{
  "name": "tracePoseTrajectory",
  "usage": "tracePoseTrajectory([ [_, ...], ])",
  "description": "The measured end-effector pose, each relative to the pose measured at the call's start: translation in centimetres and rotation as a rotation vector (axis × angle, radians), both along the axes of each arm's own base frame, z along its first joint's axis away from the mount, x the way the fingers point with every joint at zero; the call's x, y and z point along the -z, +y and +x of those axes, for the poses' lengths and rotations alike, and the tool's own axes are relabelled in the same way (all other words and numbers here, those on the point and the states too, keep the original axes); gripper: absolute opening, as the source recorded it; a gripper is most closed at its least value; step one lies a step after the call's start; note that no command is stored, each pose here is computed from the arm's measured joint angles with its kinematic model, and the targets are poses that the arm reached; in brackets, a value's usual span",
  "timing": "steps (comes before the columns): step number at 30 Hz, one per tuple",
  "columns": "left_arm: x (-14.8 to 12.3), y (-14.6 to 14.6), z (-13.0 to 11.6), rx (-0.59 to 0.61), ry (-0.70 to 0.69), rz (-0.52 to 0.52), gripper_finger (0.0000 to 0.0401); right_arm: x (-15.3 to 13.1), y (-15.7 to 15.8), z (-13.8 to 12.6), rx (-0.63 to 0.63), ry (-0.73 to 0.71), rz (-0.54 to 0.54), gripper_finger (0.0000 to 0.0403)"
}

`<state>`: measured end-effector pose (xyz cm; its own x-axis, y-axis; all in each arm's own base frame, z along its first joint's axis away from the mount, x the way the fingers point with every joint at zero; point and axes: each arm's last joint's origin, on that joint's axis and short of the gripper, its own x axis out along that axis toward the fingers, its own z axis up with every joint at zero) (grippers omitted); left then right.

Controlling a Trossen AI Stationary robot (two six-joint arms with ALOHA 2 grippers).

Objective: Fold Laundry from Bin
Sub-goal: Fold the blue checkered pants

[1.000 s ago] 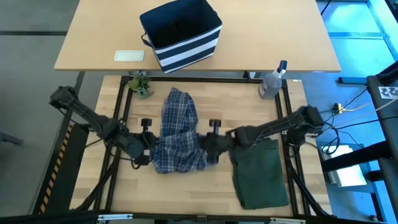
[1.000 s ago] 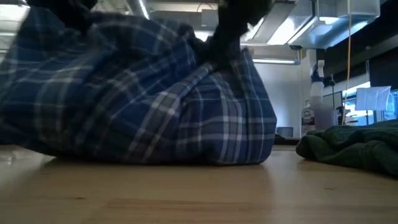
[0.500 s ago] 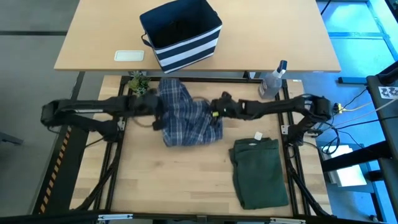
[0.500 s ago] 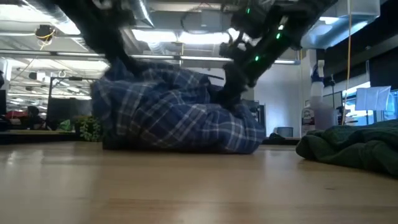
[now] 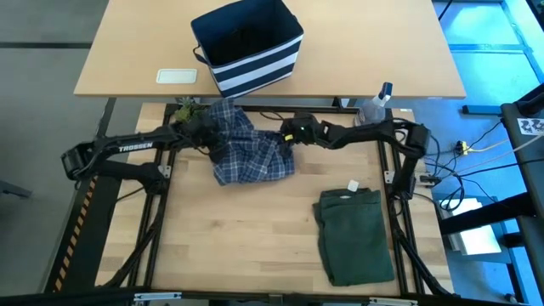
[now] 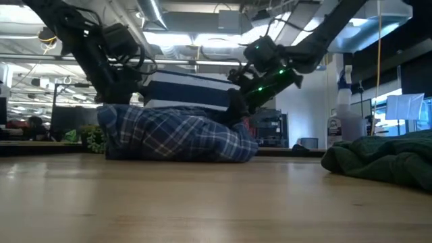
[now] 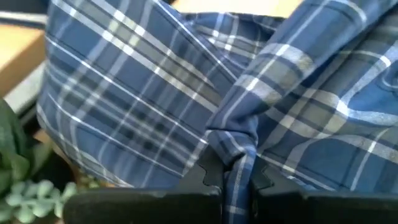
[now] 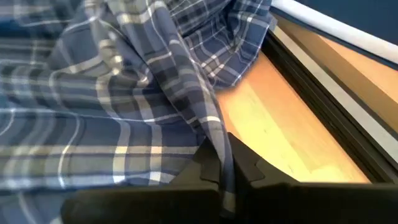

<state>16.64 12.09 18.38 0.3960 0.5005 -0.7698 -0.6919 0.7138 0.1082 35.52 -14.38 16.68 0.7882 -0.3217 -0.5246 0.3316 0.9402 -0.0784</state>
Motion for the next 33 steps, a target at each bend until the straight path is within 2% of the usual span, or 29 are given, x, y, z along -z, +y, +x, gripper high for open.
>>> tracePoseTrajectory([
  [8,0.7,-1.0,-0.2,-0.078,0.008,-0.085,0.0010,1.6,-1.1,2.7,-0.038,0.089,0.037,0.0011],
  [15,1.0,-2.3,0.0,0.015,0.076,-0.110,0.0055,2.1,-1.6,3.6,-0.018,0.161,0.036,0.0054],
  [19,0.4,-2.8,0.3,0.052,0.118,-0.126,0.0087,0.6,-1.6,3.4,-0.002,0.197,0.013,0.0091],
  [24,-2.4,-3.1,0.8,0.063,0.141,-0.099,0.0118,-2.7,-1.4,2.8,0.013,0.187,-0.027,0.0131],
  [30,-6.2,-3.3,1.2,0.025,0.158,0.024,0.0125,-5.4,-0.5,2.0,0.025,0.176,-0.076,0.0155],
  [33,-7.0,-3.6,1.6,0.056,0.125,0.024,0.0126,-5.9,0.2,1.9,-0.002,0.180,-0.075,0.0158],
])
